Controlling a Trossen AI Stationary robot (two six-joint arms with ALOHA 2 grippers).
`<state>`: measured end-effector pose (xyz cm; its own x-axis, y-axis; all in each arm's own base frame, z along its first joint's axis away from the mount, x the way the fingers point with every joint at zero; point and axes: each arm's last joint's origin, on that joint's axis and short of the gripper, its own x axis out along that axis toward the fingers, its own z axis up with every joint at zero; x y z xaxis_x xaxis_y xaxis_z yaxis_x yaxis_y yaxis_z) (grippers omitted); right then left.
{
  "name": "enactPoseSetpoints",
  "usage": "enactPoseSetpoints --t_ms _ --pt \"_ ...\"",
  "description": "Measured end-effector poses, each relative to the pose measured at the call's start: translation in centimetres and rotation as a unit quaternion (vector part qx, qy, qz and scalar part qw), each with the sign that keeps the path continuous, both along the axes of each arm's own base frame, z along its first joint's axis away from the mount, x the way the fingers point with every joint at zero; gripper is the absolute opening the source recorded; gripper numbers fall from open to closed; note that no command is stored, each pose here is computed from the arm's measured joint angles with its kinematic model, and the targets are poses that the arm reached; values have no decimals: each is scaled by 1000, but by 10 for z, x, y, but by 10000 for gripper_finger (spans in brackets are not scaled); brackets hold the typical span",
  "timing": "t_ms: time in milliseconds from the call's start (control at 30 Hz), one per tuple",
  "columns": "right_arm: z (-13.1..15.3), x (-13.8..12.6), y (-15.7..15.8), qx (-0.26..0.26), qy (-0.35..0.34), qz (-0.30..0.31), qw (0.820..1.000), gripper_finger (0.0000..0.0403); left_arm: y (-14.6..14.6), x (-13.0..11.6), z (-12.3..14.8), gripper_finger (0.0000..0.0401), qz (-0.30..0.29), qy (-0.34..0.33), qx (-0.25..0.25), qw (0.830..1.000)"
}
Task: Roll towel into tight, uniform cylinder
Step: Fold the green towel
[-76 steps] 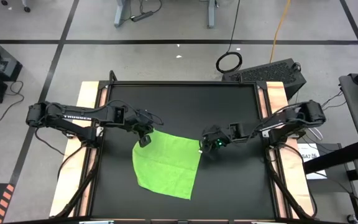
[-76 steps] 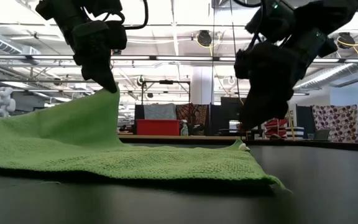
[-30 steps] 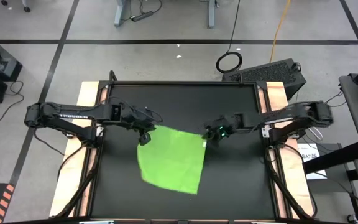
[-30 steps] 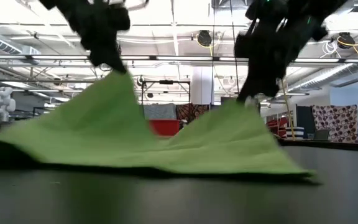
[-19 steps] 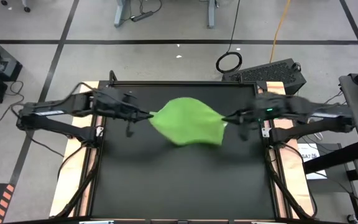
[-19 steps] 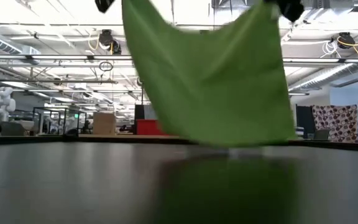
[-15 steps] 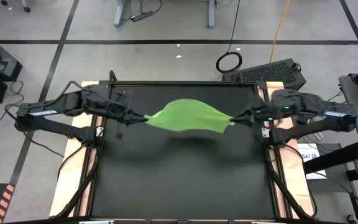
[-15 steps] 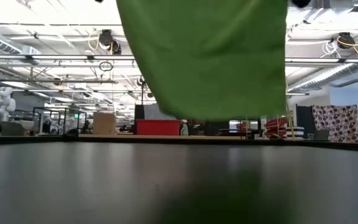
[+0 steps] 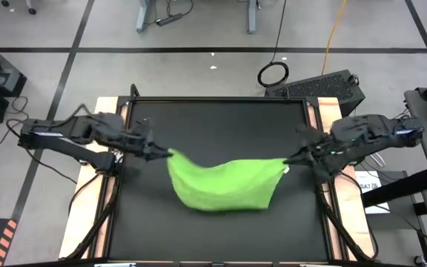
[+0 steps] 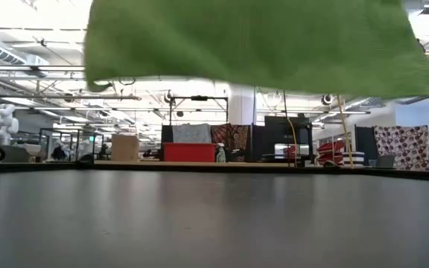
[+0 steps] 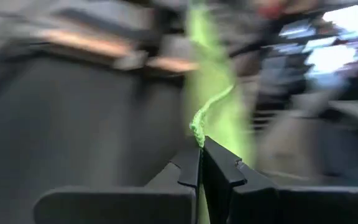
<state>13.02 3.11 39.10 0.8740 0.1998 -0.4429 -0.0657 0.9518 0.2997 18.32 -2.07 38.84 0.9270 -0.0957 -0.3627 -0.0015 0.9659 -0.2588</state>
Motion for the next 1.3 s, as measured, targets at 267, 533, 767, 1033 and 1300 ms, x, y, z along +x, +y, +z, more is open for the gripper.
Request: enactPoseSetpoints --t_ms 267,533,767,1033,1300 --pt "-66 18 -20 -109 173 -118 972 0 28 45 -109 11 82 227 93 966" --pt "-154 21 -38 -122 269 -214 931 0 52 77 -187 11 73 260 62 961" --pt "-163 23 -39 -118 263 -212 934 0 61 89 -193 11 36 231 110 966" --pt "-162 24 -31 -75 259 -159 950 0 50 86 -186 11 -40 213 93 972" --pt "-159 19 -15 -83 242 -99 962 0 29 79 -167 11 -82 169 118 975"
